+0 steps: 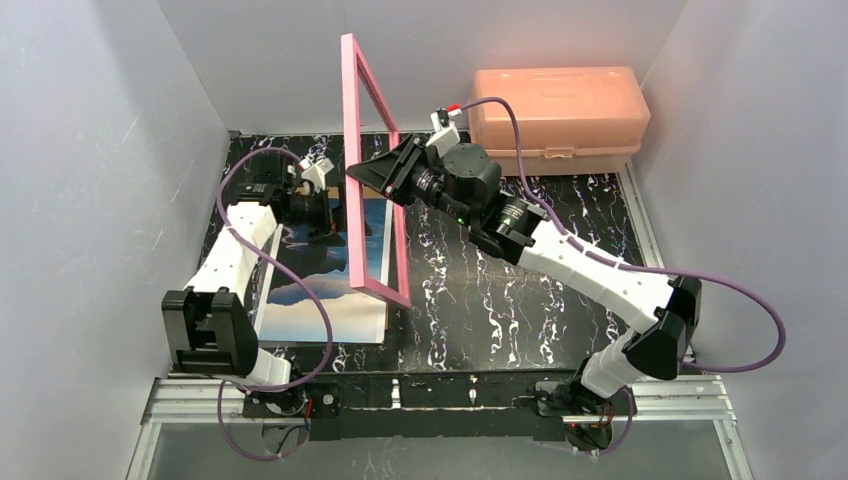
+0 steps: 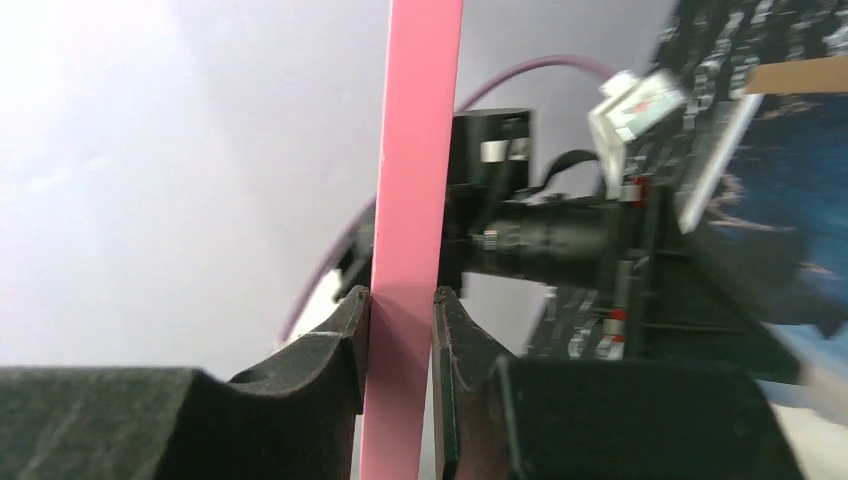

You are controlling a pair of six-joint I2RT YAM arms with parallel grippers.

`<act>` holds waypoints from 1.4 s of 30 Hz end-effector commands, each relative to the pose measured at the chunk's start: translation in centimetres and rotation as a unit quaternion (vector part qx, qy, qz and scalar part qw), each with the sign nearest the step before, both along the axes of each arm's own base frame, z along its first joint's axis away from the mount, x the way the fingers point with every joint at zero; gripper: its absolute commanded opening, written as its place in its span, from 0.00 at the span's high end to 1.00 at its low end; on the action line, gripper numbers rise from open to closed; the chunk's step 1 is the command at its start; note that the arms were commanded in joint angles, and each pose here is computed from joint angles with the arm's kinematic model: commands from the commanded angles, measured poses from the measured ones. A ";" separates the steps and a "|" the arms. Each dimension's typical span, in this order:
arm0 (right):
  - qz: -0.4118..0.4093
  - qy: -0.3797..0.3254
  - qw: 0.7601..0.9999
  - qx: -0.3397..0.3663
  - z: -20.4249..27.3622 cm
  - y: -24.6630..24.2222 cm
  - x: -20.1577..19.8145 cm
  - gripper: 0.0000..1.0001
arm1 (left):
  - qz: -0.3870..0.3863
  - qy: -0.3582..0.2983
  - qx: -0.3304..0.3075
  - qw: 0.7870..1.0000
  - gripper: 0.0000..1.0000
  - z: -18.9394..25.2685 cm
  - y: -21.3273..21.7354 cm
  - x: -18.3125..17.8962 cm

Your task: Put the photo into the frame

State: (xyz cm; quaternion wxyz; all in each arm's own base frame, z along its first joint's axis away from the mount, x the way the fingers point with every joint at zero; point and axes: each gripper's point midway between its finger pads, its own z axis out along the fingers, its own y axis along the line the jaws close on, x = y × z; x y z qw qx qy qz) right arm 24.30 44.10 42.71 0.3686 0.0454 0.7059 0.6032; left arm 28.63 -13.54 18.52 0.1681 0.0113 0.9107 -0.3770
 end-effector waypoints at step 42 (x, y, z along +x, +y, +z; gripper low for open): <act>-0.083 0.047 0.995 -0.005 -1.2 -12.2 1.4 0.48 | 0.027 -0.088 0.091 0.992 1.00 -3.9 0.6 3.0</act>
